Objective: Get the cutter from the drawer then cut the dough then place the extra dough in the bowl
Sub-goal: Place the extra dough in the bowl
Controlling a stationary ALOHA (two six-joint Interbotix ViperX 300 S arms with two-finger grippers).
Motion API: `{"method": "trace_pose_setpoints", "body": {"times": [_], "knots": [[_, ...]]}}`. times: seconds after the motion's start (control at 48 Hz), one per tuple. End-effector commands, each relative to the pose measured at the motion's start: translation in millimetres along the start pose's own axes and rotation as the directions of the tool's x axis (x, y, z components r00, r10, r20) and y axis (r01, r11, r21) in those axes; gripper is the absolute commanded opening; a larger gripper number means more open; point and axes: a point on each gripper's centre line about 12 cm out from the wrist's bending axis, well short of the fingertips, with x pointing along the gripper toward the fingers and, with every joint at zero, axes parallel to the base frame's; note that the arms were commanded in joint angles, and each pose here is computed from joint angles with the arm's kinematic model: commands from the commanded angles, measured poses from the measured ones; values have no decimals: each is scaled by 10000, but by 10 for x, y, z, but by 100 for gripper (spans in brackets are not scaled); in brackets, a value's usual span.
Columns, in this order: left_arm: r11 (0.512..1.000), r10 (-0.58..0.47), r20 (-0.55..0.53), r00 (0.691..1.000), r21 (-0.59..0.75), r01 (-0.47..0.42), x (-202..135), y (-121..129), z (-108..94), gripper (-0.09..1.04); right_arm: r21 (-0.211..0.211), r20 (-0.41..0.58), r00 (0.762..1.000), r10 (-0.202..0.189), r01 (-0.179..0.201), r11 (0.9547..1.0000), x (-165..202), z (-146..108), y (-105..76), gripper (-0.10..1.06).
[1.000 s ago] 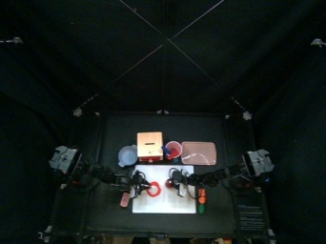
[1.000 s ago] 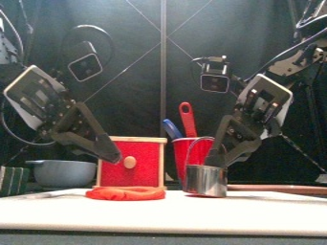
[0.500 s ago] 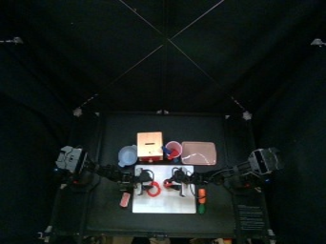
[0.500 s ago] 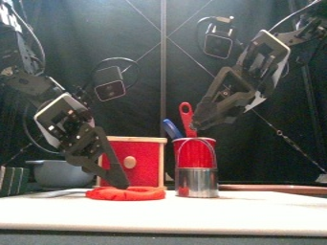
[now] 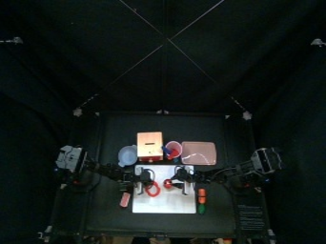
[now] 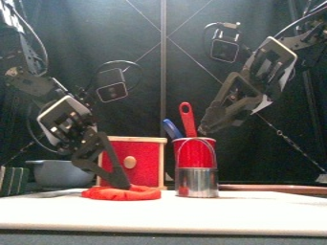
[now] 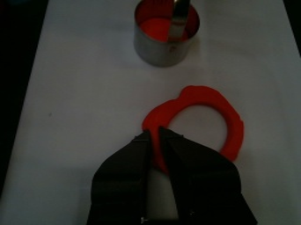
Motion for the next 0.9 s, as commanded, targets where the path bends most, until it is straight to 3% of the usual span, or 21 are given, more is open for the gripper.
{"method": "trace_pose_setpoints", "body": {"times": [0.021,0.167,0.333,0.438,0.625,0.896], "knots": [[9999,-109,1366,9906,72,100,-420,49,217,56,145,489,9988,-35,28,9999,-65,137,-23,73],[9981,587,2445,9679,-313,-526,-888,312,164,56,181,470,9988,-108,100,9998,-65,130,-52,73],[9811,1812,3942,9010,-87,-1935,-1361,629,150,56,246,386,9991,-194,185,9995,-44,109,-77,73],[9574,2755,4080,8704,-348,-2867,-1489,814,105,56,279,346,9991,-248,239,9993,-46,94,-97,73],[9323,3510,3120,8829,-284,-3606,-1446,980,-120,58,285,318,9992,-261,252,9993,-43,89,-103,73],[9344,3519,2162,9107,-244,-3553,-1302,1024,-244,80,285,184,9994,-289,283,9992,-18,54,-108,73]]}}
